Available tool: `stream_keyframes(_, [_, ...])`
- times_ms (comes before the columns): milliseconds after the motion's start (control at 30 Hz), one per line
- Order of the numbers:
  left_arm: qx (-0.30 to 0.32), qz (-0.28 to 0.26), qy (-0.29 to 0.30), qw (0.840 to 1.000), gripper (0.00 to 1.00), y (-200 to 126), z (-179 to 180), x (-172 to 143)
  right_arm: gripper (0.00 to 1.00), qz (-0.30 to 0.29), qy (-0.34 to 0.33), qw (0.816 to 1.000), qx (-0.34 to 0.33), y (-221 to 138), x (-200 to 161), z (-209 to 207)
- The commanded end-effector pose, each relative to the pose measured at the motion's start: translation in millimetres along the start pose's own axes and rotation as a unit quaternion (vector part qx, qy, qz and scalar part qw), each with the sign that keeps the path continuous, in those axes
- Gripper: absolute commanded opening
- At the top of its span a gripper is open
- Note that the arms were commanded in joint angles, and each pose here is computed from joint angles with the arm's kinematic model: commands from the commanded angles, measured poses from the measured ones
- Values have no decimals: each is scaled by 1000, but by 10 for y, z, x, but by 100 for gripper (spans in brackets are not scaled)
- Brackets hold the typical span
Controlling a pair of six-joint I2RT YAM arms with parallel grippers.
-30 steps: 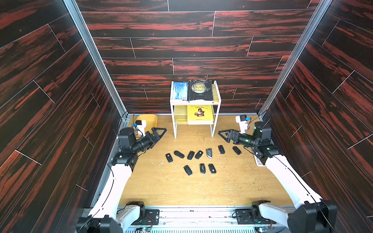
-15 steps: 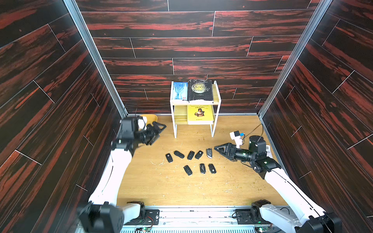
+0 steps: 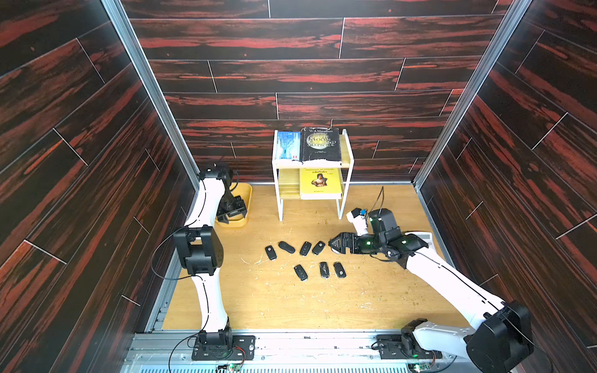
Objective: Place the car key into the storage box
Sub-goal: Pick up the storage box at the corner of the board.
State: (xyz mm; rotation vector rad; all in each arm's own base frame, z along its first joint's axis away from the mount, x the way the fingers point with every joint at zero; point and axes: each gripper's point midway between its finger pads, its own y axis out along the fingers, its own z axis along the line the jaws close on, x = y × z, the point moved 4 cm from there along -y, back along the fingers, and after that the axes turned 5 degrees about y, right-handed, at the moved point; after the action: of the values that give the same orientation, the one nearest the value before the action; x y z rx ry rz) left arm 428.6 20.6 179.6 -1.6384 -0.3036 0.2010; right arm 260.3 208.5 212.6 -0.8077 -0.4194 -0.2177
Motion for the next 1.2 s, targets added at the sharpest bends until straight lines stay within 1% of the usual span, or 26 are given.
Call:
stream_keyframes(0, [11, -21, -32, 999, 71, -201, 259, 43, 98, 19, -6, 999, -39, 135, -113, -190])
stream_keyframes(67, [15, -62, -45, 997, 71, -263, 359, 190, 99, 25, -5, 999, -40, 185, -158, -233])
stream_keyframes(133, [31, -74, -46, 996, 73, -291, 426, 246, 99, 31, -4, 999, -39, 223, -190, -262])
stream_keyframes(200, [35, -63, -57, 996, 73, -248, 471, 264, 99, 35, -4, 999, -40, 251, -215, -285])
stream_keyframes(267, [31, -41, -46, 998, 71, -175, 453, 269, 99, 35, -5, 999, -42, 273, -222, -307])
stream_keyframes(333, [42, -20, -33, 998, 70, -118, 459, 261, 99, 38, -4, 998, -41, 304, -232, -326])
stream_keyframes(433, [55, -25, -31, 998, 70, -3, 487, 356, 99, 46, -3, 998, -36, 348, -250, -328])
stream_keyframes(533, [67, -21, -46, 996, 71, 76, 551, 400, 99, 46, -6, 998, -35, 343, -253, -325])
stream_keyframes(600, [47, -20, -62, 997, 71, 71, 547, 431, 99, 43, -8, 998, -38, 333, -255, -334])
stream_keyframes(633, [43, -33, -63, 997, 70, 43, 538, 483, 99, 43, -8, 998, -39, 336, -260, -344])
stream_keyframes(767, [67, -130, -67, 987, 73, -210, 600, 807, 99, 51, -4, 998, -35, 366, -314, -369])
stream_keyframes(833, [64, -161, -60, 983, 76, -280, 589, 939, 99, 55, -3, 998, -35, 375, -343, -385])
stream_keyframes(900, [56, -173, -50, 982, 79, -281, 583, 1049, 98, 56, -7, 998, -39, 371, -356, -397])
stream_keyframes(933, [51, -176, -45, 982, 80, -232, 591, 1098, 99, 58, -9, 997, -45, 371, -363, -415])
stream_keyframes(1100, [42, -164, -26, 985, 82, 101, 679, 1277, 99, 62, -22, 995, -77, 352, -363, -492])
stream_keyframes(1167, [41, -158, -24, 986, 83, 219, 735, 1319, 98, 63, -32, 991, -113, 338, -358, -547])
